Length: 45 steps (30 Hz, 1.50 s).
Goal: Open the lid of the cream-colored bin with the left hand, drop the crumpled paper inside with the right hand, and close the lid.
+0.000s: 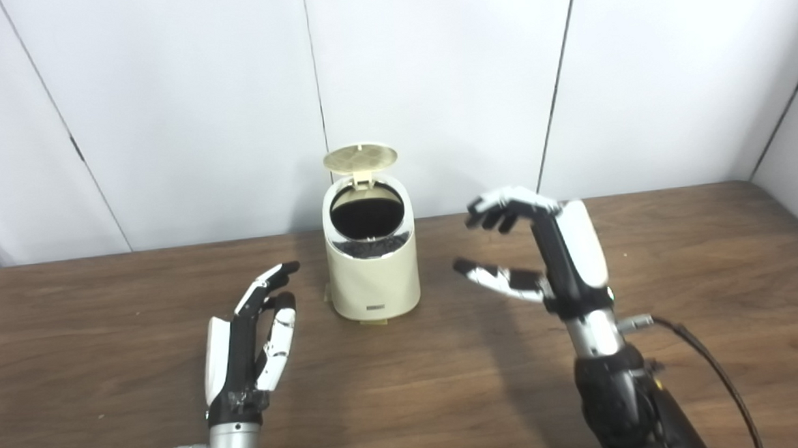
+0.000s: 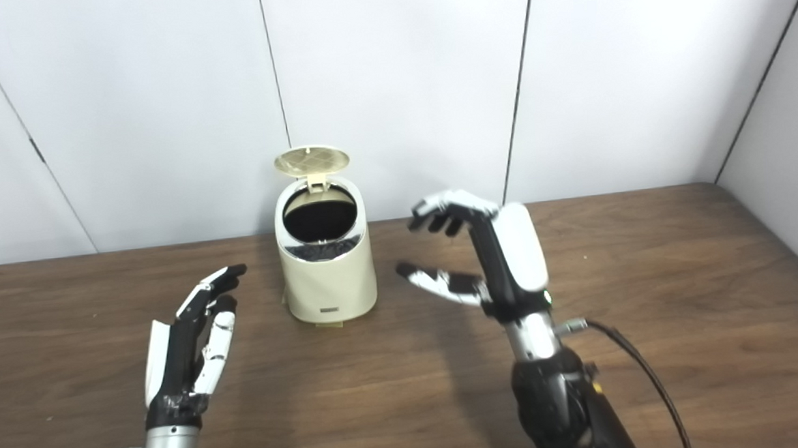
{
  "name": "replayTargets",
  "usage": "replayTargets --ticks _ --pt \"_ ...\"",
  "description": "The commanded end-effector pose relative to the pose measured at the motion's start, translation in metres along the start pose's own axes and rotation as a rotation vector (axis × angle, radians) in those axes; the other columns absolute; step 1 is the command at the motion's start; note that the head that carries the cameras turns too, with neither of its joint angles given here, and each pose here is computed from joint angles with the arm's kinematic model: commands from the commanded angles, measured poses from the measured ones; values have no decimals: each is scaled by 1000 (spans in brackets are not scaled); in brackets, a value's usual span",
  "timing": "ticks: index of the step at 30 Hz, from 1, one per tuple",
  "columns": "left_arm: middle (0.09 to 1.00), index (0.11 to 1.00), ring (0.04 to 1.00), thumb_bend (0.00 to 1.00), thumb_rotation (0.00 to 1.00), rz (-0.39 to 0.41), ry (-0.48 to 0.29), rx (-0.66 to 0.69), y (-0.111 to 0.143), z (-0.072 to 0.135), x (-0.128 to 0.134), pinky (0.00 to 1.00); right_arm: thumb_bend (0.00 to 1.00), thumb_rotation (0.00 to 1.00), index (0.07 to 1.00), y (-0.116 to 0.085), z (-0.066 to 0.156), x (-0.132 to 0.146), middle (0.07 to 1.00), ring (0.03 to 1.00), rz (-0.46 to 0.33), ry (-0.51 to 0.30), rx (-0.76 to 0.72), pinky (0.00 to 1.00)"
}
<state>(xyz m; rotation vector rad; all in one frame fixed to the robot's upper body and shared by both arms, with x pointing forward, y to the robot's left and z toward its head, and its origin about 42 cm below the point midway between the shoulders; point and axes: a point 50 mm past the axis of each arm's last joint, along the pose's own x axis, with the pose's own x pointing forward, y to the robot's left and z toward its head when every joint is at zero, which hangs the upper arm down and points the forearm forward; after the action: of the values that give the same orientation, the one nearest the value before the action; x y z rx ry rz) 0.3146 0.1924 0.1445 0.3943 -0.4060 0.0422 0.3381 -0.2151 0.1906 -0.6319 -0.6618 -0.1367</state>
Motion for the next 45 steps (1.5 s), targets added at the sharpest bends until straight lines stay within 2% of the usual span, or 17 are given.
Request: replayTargets --ticks 1,5,10,11,12,13,16,20,26,32,35,40,43,45 --pt "827 814 812 340 892 4 -24 8 1 0 1 722 484 156 495 -2 2 3 606 562 -34 -21 63 452" --pt "827 815 812 345 896 6 -24 5 3 -2 0 724 483 155 495 4 -12 -20 605 564 -14 68 100 460" --pt "819 802 806 300 877 1 -39 -4 6 -2 -2 720 479 158 497 9 -18 -37 651 618 76 155 103 517" --pt "816 800 802 286 877 -1 -42 -3 6 -1 -2 714 384 337 588 10 -18 -39 662 629 90 163 101 527" --pt "815 798 800 270 874 -2 -44 -3 6 -1 -3 712 316 444 650 11 -18 -41 675 641 100 168 100 536" --pt "814 797 800 262 872 -4 -44 -2 7 -1 -4 711 292 470 672 13 -19 -44 681 648 107 165 106 542" --pt "813 796 800 242 864 -6 -42 1 8 -2 -6 719 250 371 702 16 -22 -50 703 683 120 160 116 577" --pt "813 799 797 227 860 -9 -45 13 11 -2 -8 715 239 341 720 20 -23 -56 730 711 136 158 118 594" --pt "811 798 798 233 841 -8 -49 30 17 -2 -10 719 226 402 738 24 -21 -60 751 732 164 147 117 614" --pt "813 801 803 247 835 -4 -74 48 27 3 -7 718 196 513 760 26 -18 -60 781 764 185 138 121 648" --pt "814 800 796 227 787 18 -114 61 38 12 3 699 191 551 769 27 -18 -59 792 776 191 135 118 661" --pt "792 771 788 259 836 43 -146 85 58 30 25 696 201 553 773 29 -17 -59 793 769 205 135 105 653" --pt "753 738 754 258 822 75 -194 100 71 45 44 665 186 467 775 32 -18 -58 795 772 222 118 98 658" --pt "759 751 751 268 843 76 -215 102 76 52 54 663 184 403 775 33 -19 -59 798 779 225 117 109 669"
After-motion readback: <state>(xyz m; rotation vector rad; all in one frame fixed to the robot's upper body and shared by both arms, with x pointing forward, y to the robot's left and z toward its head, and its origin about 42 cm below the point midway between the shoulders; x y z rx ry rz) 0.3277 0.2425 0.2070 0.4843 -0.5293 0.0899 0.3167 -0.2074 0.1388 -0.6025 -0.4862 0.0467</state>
